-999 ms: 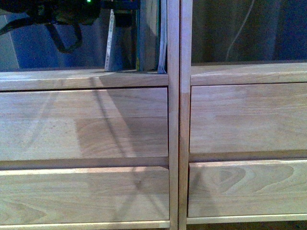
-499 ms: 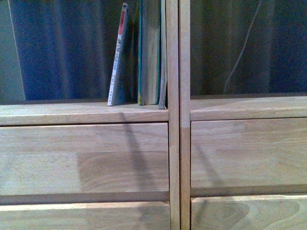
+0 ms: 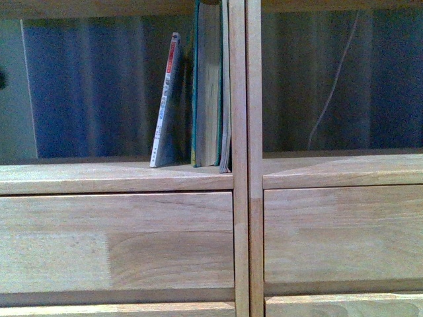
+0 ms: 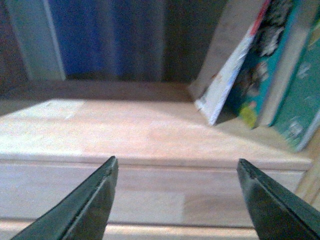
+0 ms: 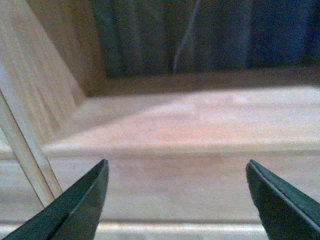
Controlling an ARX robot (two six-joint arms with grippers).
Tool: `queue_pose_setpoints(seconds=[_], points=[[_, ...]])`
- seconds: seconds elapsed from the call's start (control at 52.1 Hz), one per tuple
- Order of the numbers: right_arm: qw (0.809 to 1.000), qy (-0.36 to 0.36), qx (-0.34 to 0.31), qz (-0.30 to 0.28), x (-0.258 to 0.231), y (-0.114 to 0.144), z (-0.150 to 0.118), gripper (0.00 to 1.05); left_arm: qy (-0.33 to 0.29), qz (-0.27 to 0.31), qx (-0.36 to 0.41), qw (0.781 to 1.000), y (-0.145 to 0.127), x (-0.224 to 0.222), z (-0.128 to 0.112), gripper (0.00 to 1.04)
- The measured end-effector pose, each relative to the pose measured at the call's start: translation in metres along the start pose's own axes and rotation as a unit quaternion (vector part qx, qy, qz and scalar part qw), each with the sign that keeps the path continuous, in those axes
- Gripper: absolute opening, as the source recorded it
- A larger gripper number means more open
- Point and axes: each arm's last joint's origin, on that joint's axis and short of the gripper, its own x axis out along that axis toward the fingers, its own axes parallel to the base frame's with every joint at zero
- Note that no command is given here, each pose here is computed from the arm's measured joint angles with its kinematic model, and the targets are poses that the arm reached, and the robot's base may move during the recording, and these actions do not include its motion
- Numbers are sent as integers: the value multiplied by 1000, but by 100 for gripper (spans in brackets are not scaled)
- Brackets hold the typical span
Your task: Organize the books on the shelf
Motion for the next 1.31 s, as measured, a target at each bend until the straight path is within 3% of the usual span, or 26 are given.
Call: queue_pose_setpoints(seconds=[0.211,0.365,0.442,0.73,1.306], points=[[999,45,-25,-7,-24,-4,-41,51,10,8,6,1000,23,-23,-48,39],[998,46,-32,-8,-44,-5,-70,18,16,12,7,1000,40,-41,-86,5],[998,48,-34,-8,-53,-6,-81,2,17,13,8,1000,45,-49,-100,3],[998,45,-34,-8,-75,-8,-105,3,15,6,9,1000,63,-70,-131,3],[998,46,-34,-8,-95,-9,-123,3,15,15,9,1000,66,-88,-153,3]])
